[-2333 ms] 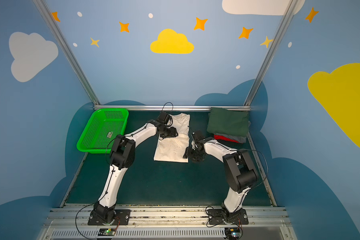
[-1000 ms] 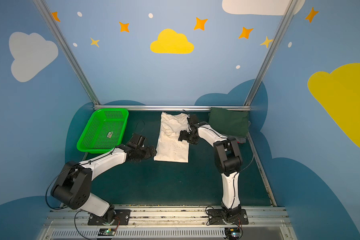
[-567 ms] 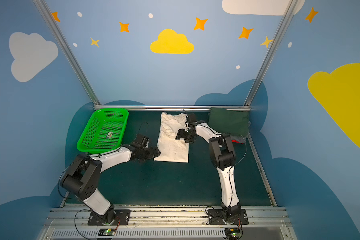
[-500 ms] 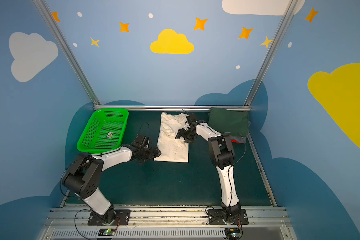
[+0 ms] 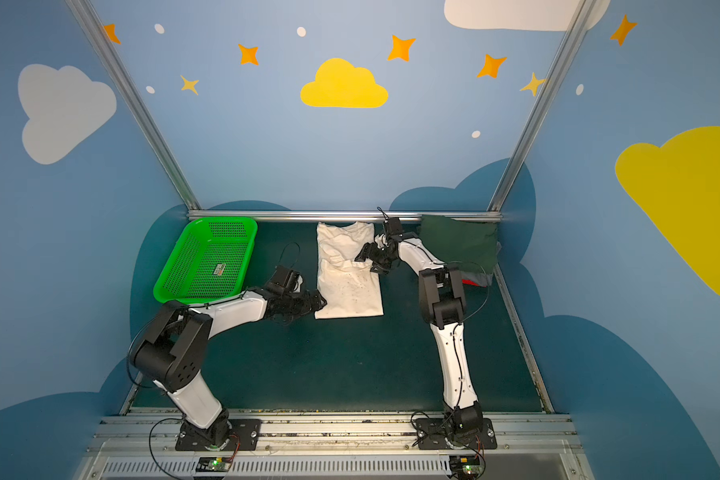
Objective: Fold and stack the t-shirts
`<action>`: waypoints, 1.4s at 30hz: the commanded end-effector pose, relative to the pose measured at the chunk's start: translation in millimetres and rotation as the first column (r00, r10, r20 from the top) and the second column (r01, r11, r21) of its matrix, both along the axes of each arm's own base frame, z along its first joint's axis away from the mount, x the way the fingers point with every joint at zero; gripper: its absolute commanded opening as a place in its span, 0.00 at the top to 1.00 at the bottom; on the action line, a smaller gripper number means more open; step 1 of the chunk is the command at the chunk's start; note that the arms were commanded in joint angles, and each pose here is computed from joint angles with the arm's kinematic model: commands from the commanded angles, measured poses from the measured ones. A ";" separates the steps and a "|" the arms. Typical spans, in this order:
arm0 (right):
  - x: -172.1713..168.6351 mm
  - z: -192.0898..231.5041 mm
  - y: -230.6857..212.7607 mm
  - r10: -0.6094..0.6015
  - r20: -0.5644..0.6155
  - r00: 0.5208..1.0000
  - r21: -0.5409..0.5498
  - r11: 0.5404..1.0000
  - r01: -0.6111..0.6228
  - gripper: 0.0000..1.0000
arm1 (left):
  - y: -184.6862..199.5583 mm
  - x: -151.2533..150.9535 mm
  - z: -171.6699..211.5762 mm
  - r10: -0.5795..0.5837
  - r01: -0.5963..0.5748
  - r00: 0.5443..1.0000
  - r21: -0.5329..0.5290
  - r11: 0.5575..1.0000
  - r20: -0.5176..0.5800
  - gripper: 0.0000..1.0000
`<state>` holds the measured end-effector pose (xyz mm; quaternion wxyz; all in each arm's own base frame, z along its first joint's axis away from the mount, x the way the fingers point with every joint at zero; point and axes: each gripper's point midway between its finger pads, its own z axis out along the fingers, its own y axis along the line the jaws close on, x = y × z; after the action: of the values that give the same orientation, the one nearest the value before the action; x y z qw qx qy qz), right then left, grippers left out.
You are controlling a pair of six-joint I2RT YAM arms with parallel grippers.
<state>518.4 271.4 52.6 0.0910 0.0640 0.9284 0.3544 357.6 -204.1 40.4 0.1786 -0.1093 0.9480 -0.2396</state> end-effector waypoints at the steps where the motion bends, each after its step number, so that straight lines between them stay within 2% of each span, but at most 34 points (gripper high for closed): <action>1: 4.7 -3.7 4.1 -0.021 -0.025 0.999 0.039 0.999 0.022 0.21 | 4.2 -19.8 -30.4 -0.024 0.029 0.994 0.047 0.998 -0.107 0.03; 12: 20.4 40.2 24.6 -0.032 0.061 0.998 0.147 0.989 0.023 0.21 | -1.3 -23.5 -40.7 -0.051 0.056 0.991 0.040 0.998 -0.127 0.06; 17: 29.3 31.1 25.5 -0.042 0.035 0.999 0.140 0.989 0.037 0.23 | -0.7 -25.4 -46.4 -0.052 0.059 0.988 0.047 0.997 -0.146 0.07; 22: 35.2 38.8 23.8 -0.054 0.074 0.996 0.131 0.990 0.044 0.22 | -2.4 -25.6 -46.7 -0.057 0.064 0.987 0.045 0.997 -0.148 0.08; 26: 36.7 46.9 11.0 -0.058 0.100 0.993 0.082 0.995 0.050 0.22 | -3.6 -25.8 -45.8 -0.059 0.066 0.987 0.037 0.997 -0.152 0.08; 29: 33.9 63.4 -2.3 -0.051 0.159 0.986 0.005 0.999 0.051 0.15 | -4.5 -26.9 -41.3 -0.058 0.062 0.988 0.023 0.998 -0.146 0.08; 31: 30.1 72.0 -20.4 -0.071 0.188 0.980 -0.081 0.993 0.087 0.05 | -4.5 -28.5 -37.9 -0.056 0.058 0.989 0.014 0.998 -0.138 0.08; 33: 26.3 81.4 -41.3 -0.112 0.211 0.971 -0.141 0.980 0.144 0.02 | -4.2 -29.7 -36.8 -0.055 0.057 0.990 0.015 0.998 -0.134 0.08; 37: 12.3 104.0 -75.4 -0.207 0.242 0.948 -0.067 0.971 0.229 0.02 | -5.4 -31.2 -38.6 -0.055 0.056 0.988 0.003 0.998 -0.141 0.09; 42: -23.0 119.8 -104.7 -0.214 0.259 0.942 -0.064 0.969 0.238 0.02 | -11.7 -32.7 -34.3 -0.050 0.044 0.990 -0.052 0.998 -0.130 0.09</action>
<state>502.4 177.8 158.3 0.2241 0.1291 0.9169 0.3038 363.3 -213.3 39.5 0.1888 -0.0955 0.9423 -0.2594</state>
